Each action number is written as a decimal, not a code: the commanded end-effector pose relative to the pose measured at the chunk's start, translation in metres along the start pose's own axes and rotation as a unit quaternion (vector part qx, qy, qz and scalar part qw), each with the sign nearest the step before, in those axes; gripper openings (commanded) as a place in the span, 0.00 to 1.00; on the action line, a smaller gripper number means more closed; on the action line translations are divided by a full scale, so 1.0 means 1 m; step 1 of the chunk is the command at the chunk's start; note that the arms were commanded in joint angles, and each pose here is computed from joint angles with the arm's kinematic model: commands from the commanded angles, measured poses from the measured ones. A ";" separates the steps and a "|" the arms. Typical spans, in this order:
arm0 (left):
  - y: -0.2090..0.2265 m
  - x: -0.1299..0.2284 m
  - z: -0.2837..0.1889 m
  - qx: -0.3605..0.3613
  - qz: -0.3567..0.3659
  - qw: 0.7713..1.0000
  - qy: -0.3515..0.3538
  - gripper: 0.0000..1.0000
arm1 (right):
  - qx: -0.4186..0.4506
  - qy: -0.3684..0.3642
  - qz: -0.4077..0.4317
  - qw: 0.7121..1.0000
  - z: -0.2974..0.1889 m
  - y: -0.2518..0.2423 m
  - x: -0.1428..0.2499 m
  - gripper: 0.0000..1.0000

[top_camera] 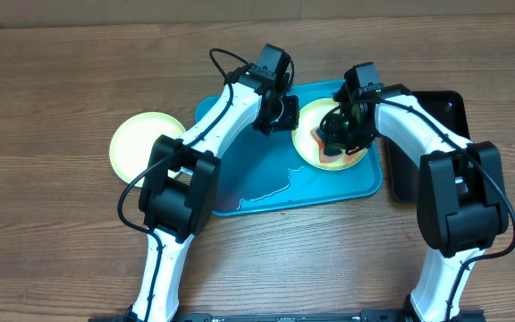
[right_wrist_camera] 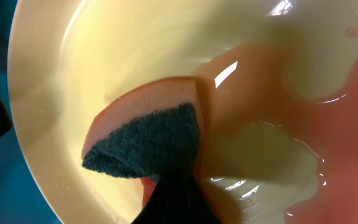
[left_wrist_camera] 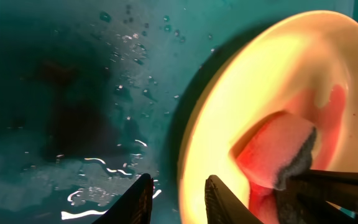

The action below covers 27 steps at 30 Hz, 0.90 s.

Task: Clean dirty plates on tray and stack at the side
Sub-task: 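Keep scrubbing the plate with the right gripper's sponge while left holds it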

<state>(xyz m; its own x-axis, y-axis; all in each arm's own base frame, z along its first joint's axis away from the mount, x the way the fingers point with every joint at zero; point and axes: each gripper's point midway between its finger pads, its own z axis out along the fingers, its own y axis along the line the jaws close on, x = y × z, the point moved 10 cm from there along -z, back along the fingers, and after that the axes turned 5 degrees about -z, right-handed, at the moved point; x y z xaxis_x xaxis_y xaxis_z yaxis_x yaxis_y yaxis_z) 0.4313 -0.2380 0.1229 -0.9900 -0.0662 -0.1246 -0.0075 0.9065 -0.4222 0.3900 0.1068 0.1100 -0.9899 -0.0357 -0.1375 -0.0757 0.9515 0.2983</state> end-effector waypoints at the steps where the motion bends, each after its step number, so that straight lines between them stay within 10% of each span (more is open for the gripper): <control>1: 0.005 0.004 0.012 -0.024 0.010 1.000 0.007 0.30 | 0.006 0.015 0.000 1.000 0.009 0.000 0.004 0.04; 27: -0.003 0.025 0.030 -0.049 0.036 0.998 0.014 0.04 | 0.007 0.029 -0.002 1.000 0.009 0.001 0.009 0.04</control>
<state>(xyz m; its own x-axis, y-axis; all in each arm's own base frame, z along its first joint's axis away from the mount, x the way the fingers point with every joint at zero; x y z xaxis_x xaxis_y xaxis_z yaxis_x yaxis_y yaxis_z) 0.4116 -0.2560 0.1048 -0.9907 -0.0070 -0.1357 0.0406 0.9378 -0.3447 0.3867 0.1065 0.1093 -0.9927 -0.0372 -0.1147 -0.0701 0.9521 0.2976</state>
